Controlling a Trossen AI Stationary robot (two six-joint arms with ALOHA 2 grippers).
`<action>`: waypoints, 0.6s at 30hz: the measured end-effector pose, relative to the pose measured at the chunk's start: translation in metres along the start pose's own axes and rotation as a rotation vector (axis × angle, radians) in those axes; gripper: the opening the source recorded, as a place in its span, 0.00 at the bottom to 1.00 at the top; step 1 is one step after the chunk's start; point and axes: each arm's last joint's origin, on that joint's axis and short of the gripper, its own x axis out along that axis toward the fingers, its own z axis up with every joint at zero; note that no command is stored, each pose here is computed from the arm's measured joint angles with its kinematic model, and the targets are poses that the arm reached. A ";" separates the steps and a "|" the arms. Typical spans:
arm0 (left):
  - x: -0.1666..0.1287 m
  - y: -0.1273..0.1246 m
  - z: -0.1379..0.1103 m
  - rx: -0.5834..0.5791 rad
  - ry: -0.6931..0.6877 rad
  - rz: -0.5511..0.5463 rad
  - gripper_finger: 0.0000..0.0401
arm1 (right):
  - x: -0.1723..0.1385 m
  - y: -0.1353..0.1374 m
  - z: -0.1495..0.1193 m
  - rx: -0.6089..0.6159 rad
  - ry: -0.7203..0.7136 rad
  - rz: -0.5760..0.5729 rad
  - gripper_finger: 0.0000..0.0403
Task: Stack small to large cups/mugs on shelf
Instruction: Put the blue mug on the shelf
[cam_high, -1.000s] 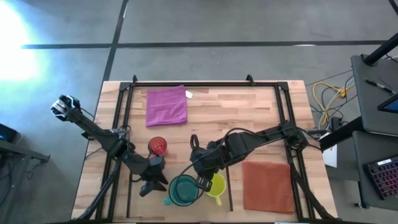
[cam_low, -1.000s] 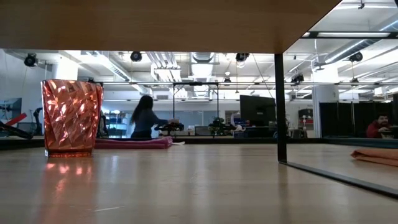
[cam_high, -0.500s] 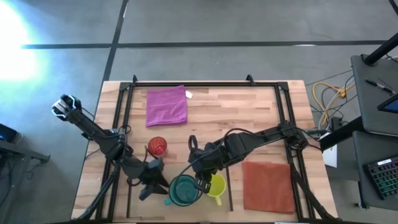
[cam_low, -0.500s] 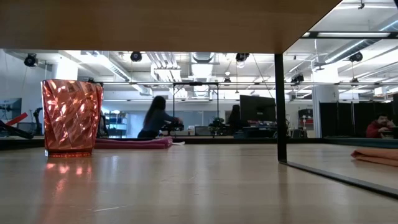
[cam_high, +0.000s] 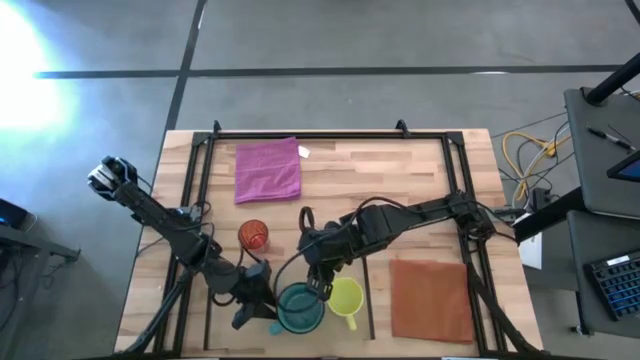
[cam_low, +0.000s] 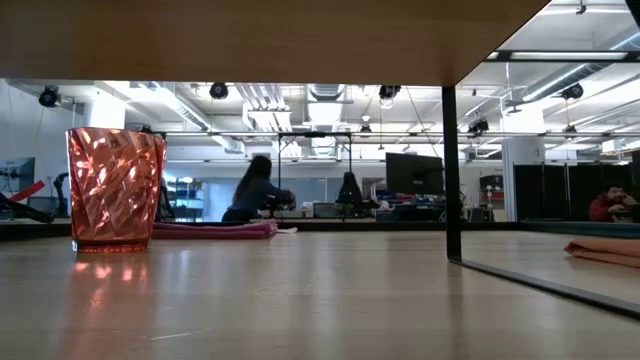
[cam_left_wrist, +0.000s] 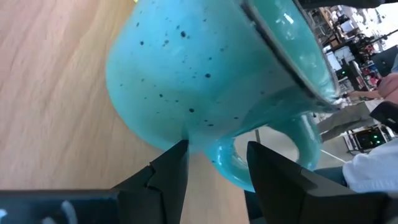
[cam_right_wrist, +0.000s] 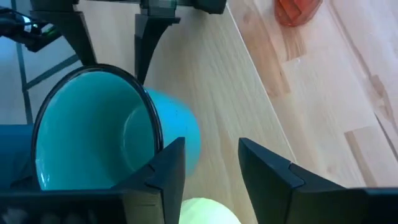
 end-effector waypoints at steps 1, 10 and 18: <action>0.000 0.000 0.000 0.001 0.001 0.001 0.38 | 0.000 -0.001 0.001 0.000 0.001 0.001 0.35; -0.005 -0.002 -0.002 0.021 0.003 -0.018 0.38 | -0.002 0.013 -0.014 -0.084 0.078 0.069 0.37; -0.007 0.000 -0.003 0.024 0.015 0.000 0.38 | 0.005 0.021 -0.016 -0.116 0.045 0.071 0.35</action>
